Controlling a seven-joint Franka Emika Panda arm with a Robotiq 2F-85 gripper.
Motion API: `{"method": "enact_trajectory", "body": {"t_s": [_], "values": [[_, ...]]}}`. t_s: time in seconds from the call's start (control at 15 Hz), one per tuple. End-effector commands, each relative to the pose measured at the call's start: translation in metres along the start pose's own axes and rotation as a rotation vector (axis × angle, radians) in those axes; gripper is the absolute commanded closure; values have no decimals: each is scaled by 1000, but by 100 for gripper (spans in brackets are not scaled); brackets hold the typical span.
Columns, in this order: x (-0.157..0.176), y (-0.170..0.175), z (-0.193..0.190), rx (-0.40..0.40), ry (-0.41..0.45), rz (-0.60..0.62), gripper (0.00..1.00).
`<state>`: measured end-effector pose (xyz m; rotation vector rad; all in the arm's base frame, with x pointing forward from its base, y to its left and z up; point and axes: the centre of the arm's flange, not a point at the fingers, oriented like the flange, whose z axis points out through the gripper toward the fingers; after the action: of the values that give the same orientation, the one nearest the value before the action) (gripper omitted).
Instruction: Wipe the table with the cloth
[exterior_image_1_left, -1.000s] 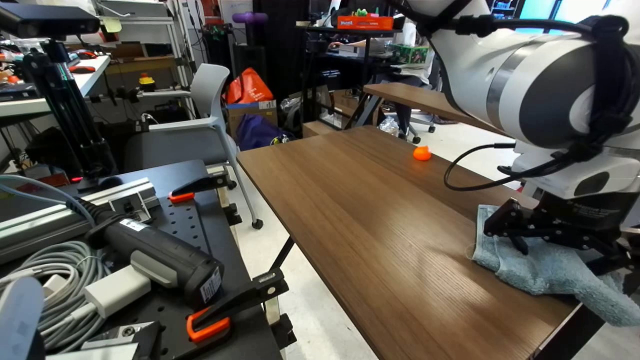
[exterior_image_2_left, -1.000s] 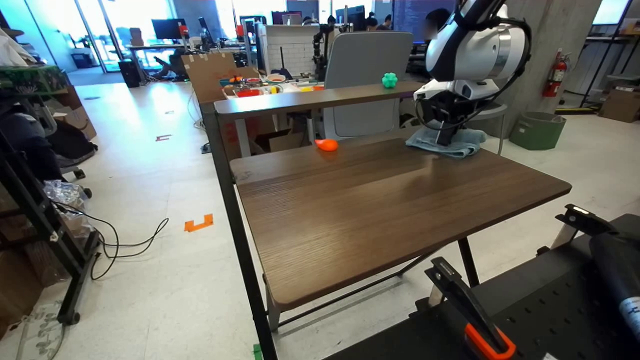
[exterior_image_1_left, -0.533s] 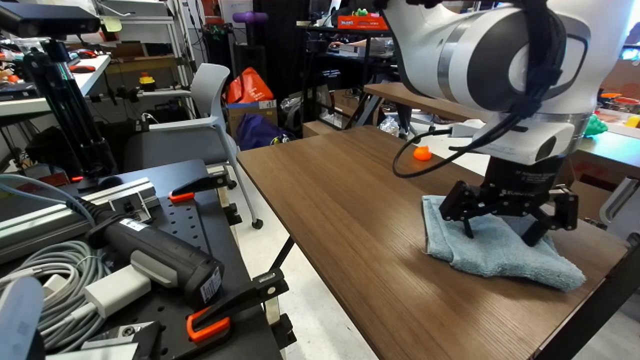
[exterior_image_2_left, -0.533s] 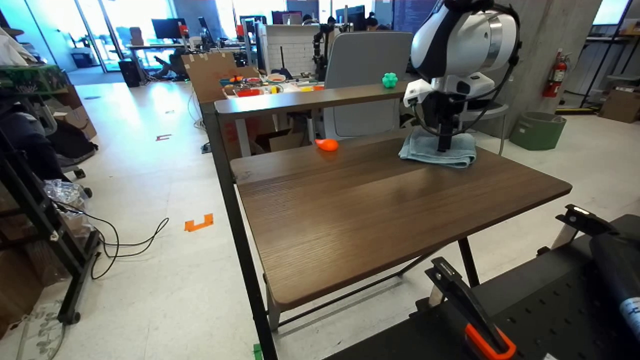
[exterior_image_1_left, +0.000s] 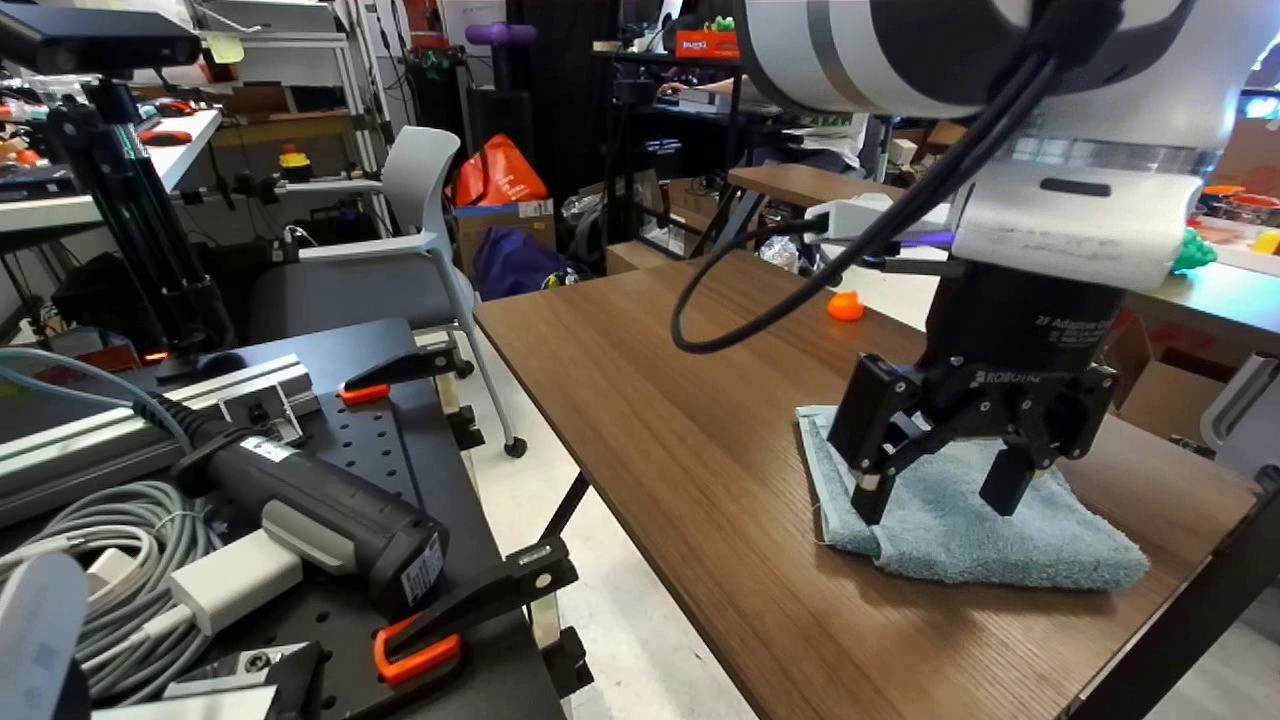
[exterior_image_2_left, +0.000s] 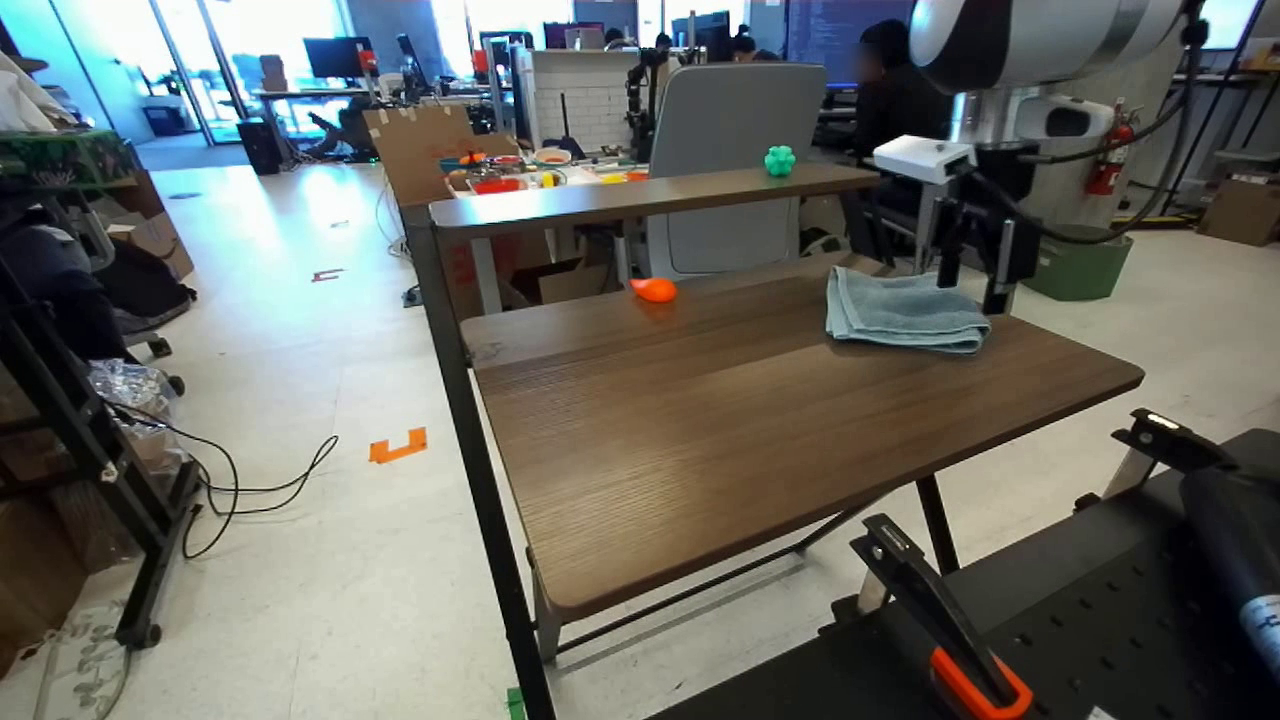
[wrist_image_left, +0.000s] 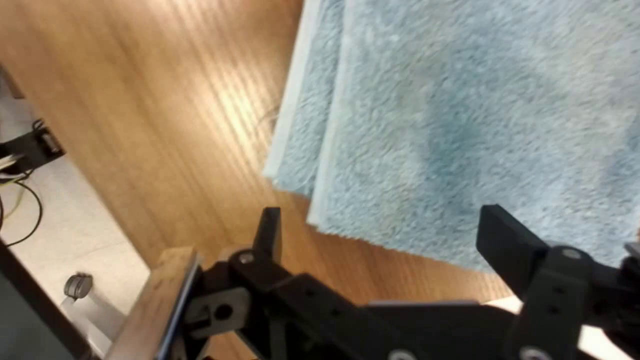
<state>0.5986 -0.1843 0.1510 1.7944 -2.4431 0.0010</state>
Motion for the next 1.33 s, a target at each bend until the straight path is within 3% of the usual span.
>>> {"method": "enact_trajectory", "body": {"t_s": [0.0, 0.13, 0.2, 0.53, 0.8, 0.93, 1.0, 1.27], "values": [[6, 6, -4, -4, -3, 2, 0], [5, 4, -4, -1, -2, 1, 0], [-5, -3, -1, 36, -13, 38, 0], [-53, -38, 26, 118, -133, 148, 0], [-82, -55, 69, 58, -125, 194, 0], [-82, -53, 84, -28, -76, 194, 0], [-76, -37, 58, 42, -114, 182, 0], [-77, -43, 56, 9, -103, 190, 0]]}}
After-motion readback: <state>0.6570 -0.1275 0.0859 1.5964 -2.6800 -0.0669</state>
